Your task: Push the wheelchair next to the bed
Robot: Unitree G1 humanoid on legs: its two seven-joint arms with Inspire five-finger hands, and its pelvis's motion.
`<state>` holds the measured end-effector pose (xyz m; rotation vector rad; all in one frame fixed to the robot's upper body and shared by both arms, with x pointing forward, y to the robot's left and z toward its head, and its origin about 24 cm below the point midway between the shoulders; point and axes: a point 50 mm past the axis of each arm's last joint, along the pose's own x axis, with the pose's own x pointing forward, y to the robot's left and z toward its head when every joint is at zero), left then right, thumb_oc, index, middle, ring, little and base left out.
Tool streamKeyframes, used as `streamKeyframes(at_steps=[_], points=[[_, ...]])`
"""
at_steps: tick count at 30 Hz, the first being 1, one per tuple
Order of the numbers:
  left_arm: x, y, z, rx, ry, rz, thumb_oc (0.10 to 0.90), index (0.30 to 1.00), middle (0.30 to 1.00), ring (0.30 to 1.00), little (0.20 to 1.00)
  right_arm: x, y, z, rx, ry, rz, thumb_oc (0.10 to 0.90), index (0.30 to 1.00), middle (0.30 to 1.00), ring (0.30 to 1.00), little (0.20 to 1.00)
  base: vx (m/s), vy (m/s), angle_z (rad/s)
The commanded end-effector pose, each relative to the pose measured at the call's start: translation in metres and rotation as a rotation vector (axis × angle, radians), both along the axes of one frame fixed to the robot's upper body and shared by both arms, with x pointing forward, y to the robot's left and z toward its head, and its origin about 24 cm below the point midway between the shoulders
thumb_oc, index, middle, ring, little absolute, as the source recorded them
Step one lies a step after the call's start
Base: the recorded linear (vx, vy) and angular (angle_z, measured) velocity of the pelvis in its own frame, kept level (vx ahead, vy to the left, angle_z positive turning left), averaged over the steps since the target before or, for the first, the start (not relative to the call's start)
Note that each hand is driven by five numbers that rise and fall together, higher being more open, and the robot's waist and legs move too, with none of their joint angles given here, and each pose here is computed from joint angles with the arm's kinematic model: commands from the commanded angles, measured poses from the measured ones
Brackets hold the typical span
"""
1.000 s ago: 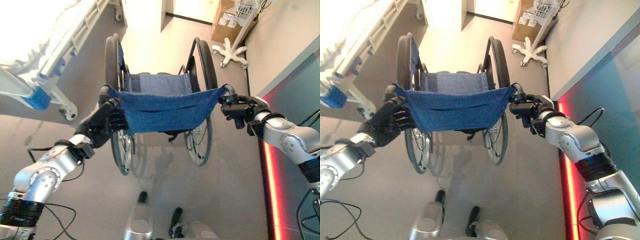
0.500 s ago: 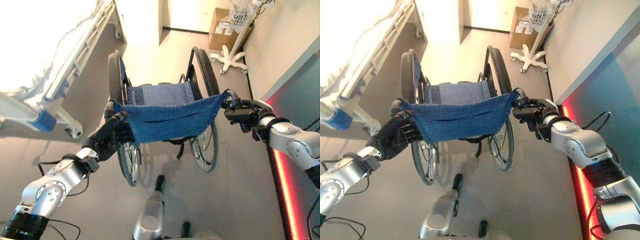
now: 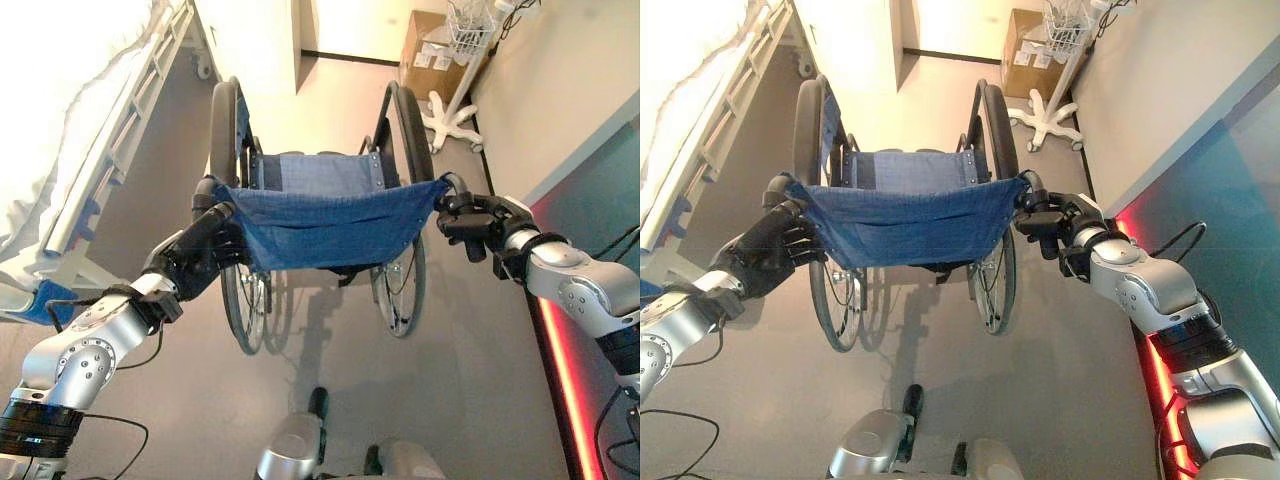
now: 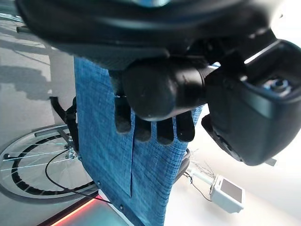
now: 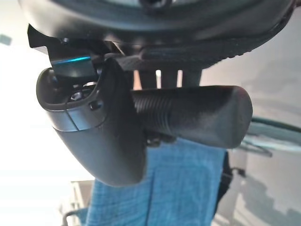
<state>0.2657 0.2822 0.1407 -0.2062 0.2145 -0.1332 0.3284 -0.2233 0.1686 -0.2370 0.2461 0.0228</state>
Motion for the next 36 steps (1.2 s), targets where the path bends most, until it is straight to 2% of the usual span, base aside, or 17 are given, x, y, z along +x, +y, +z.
streamKeyframes(at_steps=[1, 9, 14, 19, 22, 28, 36], points=[[0.008, 0.0, 0.102, -0.053, -0.516, -0.012, 0.4, 0.3, 0.3, 0.3, 0.3, -0.003, 0.027, 0.06, 0.013, -0.27, 0.215, 0.4, 0.3, 0.3, 0.3, 0.3, 0.42, -0.243, 0.32], [0.006, -0.018, 0.09, -0.066, -0.511, -0.051, 0.4, 0.3, 0.3, 0.3, 0.3, 0.003, 0.034, 0.092, 0.008, -0.271, 0.229, 0.4, 0.3, 0.3, 0.3, 0.3, 0.53, -0.251, 0.65], [-0.006, -0.014, 0.084, -0.053, -0.497, -0.054, 0.4, 0.3, 0.3, 0.3, 0.3, 0.005, 0.038, 0.09, -0.013, -0.264, 0.254, 0.4, 0.3, 0.3, 0.3, 0.3, 0.4, -0.284, 0.18], [-0.008, -0.001, 0.09, -0.063, -0.52, -0.011, 0.4, 0.3, 0.3, 0.3, 0.3, -0.002, 0.053, 0.093, -0.021, -0.286, 0.294, 0.4, 0.3, 0.3, 0.3, 0.3, 0.33, -0.073, 0.22], [-0.004, -0.002, 0.084, -0.064, -0.51, -0.018, 0.4, 0.3, 0.3, 0.3, 0.3, 0.005, 0.06, 0.089, -0.002, -0.282, 0.285, 0.4, 0.3, 0.3, 0.3, 0.3, 0.42, 0.026, 0.26], [-0.004, -0.018, 0.074, -0.067, -0.498, -0.047, 0.4, 0.3, 0.3, 0.3, 0.3, 0.008, 0.046, 0.06, -0.009, -0.249, 0.247, 0.4, 0.3, 0.3, 0.3, 0.3, 0.49, 0.086, 0.06], [0.005, -0.019, 0.092, -0.002, -0.48, -0.104, 0.4, 0.3, 0.3, 0.3, 0.3, 0.003, 0.037, 0.049, 0.037, -0.239, 0.231, 0.4, 0.3, 0.3, 0.3, 0.3, 0.4, 0.107, -0.05]])
